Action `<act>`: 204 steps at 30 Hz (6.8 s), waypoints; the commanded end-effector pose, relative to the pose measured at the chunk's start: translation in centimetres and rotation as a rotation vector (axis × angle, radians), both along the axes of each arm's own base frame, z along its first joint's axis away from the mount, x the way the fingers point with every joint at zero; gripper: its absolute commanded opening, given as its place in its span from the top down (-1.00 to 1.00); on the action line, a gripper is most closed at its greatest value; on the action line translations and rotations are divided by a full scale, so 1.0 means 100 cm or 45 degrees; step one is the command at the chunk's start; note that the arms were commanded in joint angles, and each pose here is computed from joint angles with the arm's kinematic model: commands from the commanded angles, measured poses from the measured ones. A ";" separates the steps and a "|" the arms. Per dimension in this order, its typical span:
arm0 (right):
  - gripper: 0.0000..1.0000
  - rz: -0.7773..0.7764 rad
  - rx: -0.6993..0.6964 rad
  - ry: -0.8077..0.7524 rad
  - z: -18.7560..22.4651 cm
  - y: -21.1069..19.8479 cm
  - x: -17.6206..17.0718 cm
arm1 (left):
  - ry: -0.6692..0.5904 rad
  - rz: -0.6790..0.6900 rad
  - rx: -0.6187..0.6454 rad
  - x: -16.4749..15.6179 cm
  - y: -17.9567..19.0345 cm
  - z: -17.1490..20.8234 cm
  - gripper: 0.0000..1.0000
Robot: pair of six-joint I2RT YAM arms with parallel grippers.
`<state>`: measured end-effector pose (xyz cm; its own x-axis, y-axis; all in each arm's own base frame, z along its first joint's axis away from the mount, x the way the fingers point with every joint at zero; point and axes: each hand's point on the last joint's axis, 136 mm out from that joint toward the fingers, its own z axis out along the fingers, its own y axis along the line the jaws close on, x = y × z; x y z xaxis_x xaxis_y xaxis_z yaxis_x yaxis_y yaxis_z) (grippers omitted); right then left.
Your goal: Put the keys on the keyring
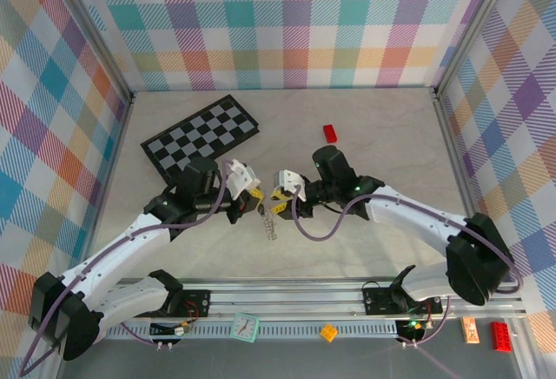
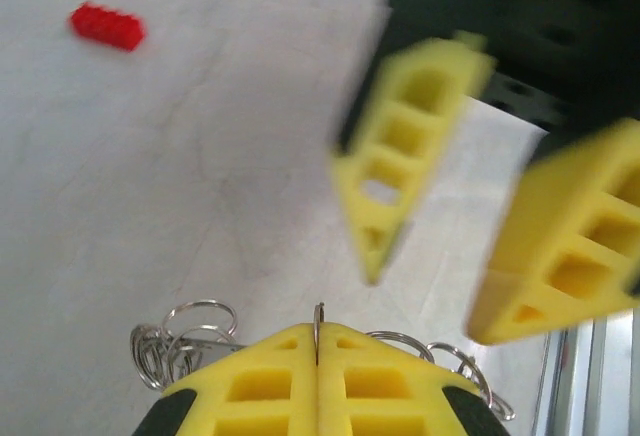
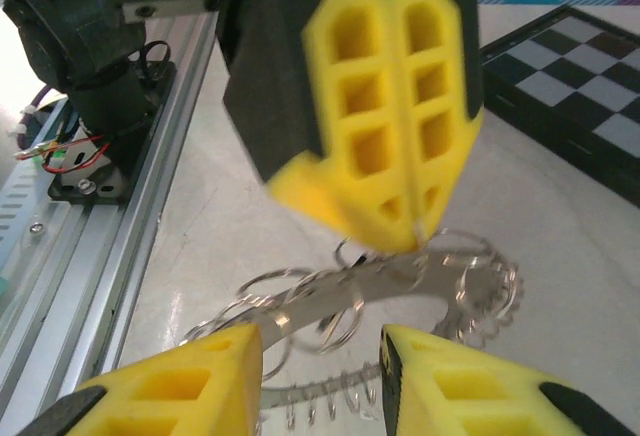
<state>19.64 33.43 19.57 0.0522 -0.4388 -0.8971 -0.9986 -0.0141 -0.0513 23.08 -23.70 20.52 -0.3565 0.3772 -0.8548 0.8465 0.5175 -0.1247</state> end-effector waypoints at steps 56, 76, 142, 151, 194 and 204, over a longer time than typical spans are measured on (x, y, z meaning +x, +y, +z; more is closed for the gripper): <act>0.35 -0.473 0.399 0.072 -0.004 0.031 0.017 | 1.239 1.062 -0.354 0.013 0.008 0.022 1.00; 0.52 -0.450 0.509 0.050 0.014 0.030 0.014 | 1.303 1.004 -0.341 0.006 -0.004 0.017 1.00; 0.44 -0.351 0.379 -0.294 0.009 0.019 0.013 | 1.666 1.234 -0.424 -0.001 -0.017 -0.004 1.00; 0.44 -0.331 0.330 -0.304 -0.004 0.022 0.011 | 1.668 1.241 -0.413 -0.002 -0.016 -0.006 1.00; 1.00 -0.297 0.158 -0.285 -0.017 0.015 0.010 | -0.200 0.505 0.217 0.032 0.055 0.034 -0.09; 1.00 -0.232 0.131 -0.250 -0.013 0.012 0.007 | -0.516 -0.183 0.365 -0.012 0.021 0.001 0.13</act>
<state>20.72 34.25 16.10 0.1174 -0.3999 -0.9090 -0.9501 0.2211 -0.2199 22.55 -19.53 19.48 -0.2009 0.5868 -0.7844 0.7954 0.5651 0.2191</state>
